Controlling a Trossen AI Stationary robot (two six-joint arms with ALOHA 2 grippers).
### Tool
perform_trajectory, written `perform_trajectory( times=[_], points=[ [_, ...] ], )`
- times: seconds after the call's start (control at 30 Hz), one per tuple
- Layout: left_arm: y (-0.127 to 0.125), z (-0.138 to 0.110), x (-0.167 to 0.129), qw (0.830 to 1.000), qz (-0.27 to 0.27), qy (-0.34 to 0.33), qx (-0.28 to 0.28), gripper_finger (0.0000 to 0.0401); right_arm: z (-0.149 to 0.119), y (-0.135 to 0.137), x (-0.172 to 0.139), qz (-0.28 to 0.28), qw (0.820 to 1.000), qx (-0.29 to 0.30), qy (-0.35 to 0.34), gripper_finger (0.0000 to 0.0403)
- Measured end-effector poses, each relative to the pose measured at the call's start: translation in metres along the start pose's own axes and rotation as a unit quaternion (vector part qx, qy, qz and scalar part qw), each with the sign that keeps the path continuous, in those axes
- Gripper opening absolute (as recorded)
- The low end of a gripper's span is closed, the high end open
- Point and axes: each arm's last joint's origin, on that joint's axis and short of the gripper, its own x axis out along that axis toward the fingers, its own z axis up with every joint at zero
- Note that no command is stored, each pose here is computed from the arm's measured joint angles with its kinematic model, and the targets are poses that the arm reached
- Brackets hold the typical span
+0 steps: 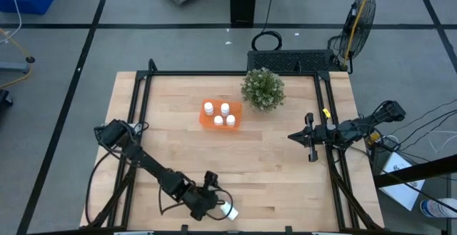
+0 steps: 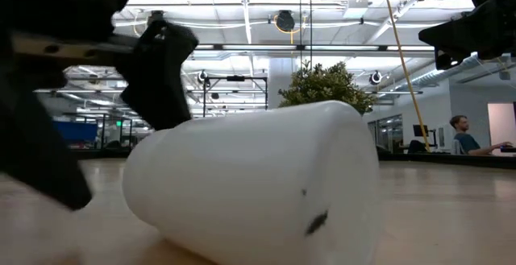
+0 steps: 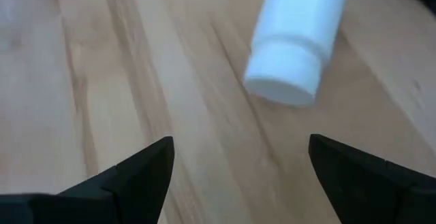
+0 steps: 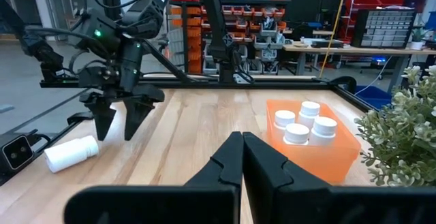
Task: Pick and place pill bottles into a basket
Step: Put the white pill bottle into the orange bin
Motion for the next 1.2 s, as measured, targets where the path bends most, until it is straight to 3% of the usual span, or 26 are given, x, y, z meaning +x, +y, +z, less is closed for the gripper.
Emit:
perform_trajectory(
  times=[0.17,0.37,0.57,1.2],
  points=[
    [0.011,0.010,0.001,0.999,-0.034,-0.007,-0.003,0.0339,0.000,0.000,0.000,0.000,1.000,0.000,0.000,0.0000],
    [0.003,0.015,-0.002,0.997,-0.073,-0.025,0.016,0.0327,0.000,0.000,0.000,0.000,1.000,0.000,0.000,0.0000],
    [0.002,0.026,-0.003,0.994,-0.076,-0.081,0.022,0.0328,0.000,0.000,0.000,0.000,1.000,0.000,0.000,0.0000],
    [0.010,0.022,0.024,0.989,-0.095,-0.108,0.026,0.0297,0.000,0.000,0.000,0.000,1.000,-0.001,0.002,0.0000]
  ],
)
